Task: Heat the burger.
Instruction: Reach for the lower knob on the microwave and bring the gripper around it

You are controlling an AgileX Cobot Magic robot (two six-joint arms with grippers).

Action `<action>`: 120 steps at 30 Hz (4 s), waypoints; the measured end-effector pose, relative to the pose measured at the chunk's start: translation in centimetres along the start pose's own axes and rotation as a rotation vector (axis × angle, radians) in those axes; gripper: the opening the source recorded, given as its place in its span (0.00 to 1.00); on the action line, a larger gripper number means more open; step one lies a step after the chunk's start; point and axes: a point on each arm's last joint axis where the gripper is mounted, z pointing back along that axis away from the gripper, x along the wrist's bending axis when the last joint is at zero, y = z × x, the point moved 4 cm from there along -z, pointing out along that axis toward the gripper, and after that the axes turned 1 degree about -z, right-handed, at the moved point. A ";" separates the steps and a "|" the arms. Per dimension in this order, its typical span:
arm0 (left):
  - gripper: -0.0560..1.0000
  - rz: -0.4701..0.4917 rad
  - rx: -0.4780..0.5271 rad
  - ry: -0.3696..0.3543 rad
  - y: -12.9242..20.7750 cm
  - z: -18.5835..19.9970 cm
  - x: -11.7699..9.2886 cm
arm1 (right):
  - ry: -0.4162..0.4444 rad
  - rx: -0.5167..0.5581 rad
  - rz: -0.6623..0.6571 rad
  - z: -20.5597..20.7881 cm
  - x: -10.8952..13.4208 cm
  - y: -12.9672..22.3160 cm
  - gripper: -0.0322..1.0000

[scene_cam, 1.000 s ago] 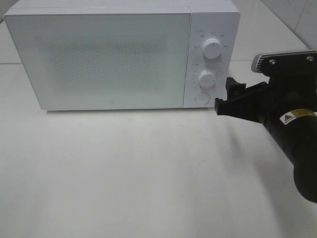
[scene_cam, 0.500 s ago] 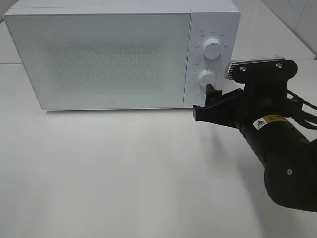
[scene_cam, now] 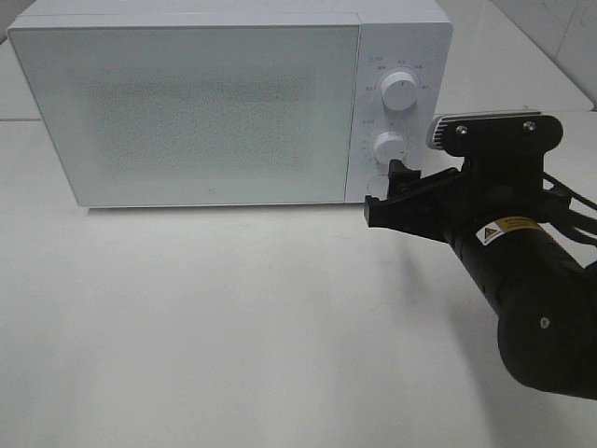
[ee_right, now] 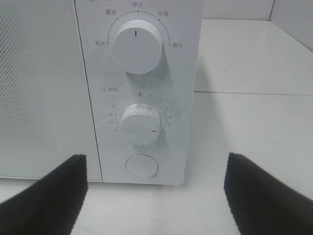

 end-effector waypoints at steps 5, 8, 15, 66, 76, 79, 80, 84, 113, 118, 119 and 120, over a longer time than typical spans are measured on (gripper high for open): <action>0.99 0.000 0.000 0.000 0.0 0.0 0.0 | 0.019 -0.004 -0.012 -1.3 0.8 0.1 0.76; 0.99 0.000 0.000 0.000 0.0 0.0 0.0 | 0.046 -0.003 -0.024 -2.2 1.1 0.3 0.76; 0.99 0.000 0.000 0.000 0.0 0.0 0.0 | 0.062 -0.004 -0.031 -3.6 2.2 0.8 0.76; 0.99 0.000 0.000 0.000 0.0 0.0 0.0 | 0.157 -0.008 -0.084 -9.8 3.6 2.5 0.46; 0.99 0.000 0.000 0.000 0.0 0.0 0.0 | 0.166 0.000 -0.100 -9.8 3.7 2.5 0.46; 0.99 0.000 0.000 0.000 0.0 0.0 0.0 | 0.167 0.000 -0.101 -9.8 3.7 2.5 0.46; 0.99 0.000 0.000 0.000 0.0 0.0 0.0 | 0.167 0.000 -0.101 -9.8 3.7 2.5 0.46; 0.99 0.000 0.000 0.000 0.0 0.0 0.0 | 0.167 0.000 -0.101 -9.8 3.7 2.5 0.46; 0.99 0.000 0.000 0.000 0.0 0.0 0.0 | 0.153 -0.025 -0.618 -9.9 3.9 2.7 0.46; 0.99 0.000 0.000 0.000 0.0 0.0 0.0 | 0.128 -0.034 -0.780 -9.9 4.0 2.7 0.46; 0.99 0.000 0.000 0.000 0.0 0.0 0.0 | 0.128 -0.034 -0.780 -9.9 4.0 2.7 0.46; 0.99 0.000 0.000 0.000 0.0 0.0 0.0 | 0.123 -0.036 -0.839 -9.9 4.0 2.7 0.46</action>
